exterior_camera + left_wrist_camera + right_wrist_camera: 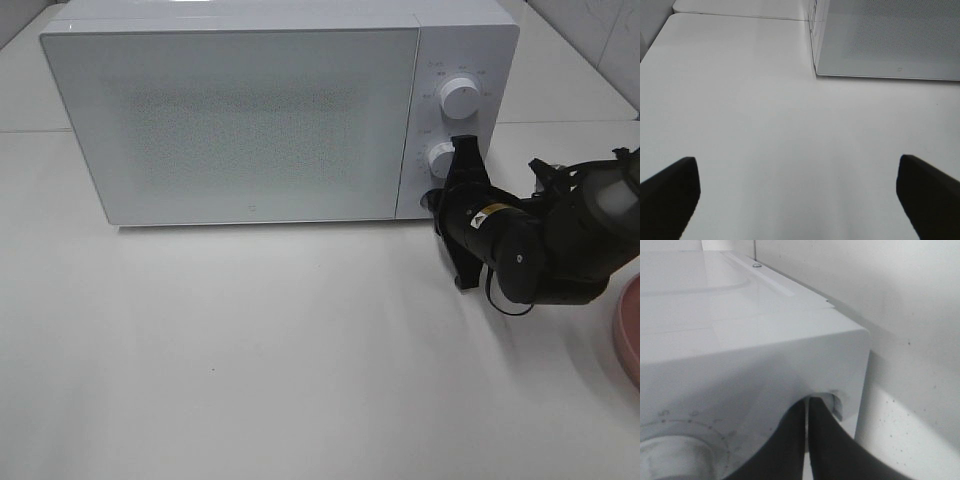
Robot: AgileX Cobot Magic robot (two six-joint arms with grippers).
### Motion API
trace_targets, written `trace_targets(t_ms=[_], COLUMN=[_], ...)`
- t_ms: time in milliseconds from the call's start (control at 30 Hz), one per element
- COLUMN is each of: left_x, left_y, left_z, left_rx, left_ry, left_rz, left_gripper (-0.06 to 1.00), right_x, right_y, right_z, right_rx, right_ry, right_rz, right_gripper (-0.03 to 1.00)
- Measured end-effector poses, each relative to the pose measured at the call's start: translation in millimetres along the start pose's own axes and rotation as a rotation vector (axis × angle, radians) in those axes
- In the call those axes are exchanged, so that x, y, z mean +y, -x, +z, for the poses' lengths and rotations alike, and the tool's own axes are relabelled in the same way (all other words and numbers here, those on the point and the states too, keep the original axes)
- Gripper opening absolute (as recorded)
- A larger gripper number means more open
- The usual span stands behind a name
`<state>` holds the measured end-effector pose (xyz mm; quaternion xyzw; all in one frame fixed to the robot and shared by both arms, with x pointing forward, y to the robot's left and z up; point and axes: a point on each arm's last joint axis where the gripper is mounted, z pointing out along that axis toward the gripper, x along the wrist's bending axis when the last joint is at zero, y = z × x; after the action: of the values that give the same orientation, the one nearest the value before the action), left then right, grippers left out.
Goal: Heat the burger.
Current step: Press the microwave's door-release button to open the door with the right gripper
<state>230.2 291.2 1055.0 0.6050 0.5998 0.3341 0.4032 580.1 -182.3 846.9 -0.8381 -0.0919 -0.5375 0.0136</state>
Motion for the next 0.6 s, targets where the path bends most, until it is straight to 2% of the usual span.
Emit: trace_targets(t_ms=[600], left_x=[0.0], left_y=[0.2], left_z=[0.0], left_rx=[-0.002], left_ry=[0.000], left_rz=[-0.001], left_gripper=[0.99], right_x=[-3.5], right_y=[2.0], right_z=[8.7], right_rx=[-0.012], right_ry=[0.026], right_rz=[-0.007], right_gripper=[0.00])
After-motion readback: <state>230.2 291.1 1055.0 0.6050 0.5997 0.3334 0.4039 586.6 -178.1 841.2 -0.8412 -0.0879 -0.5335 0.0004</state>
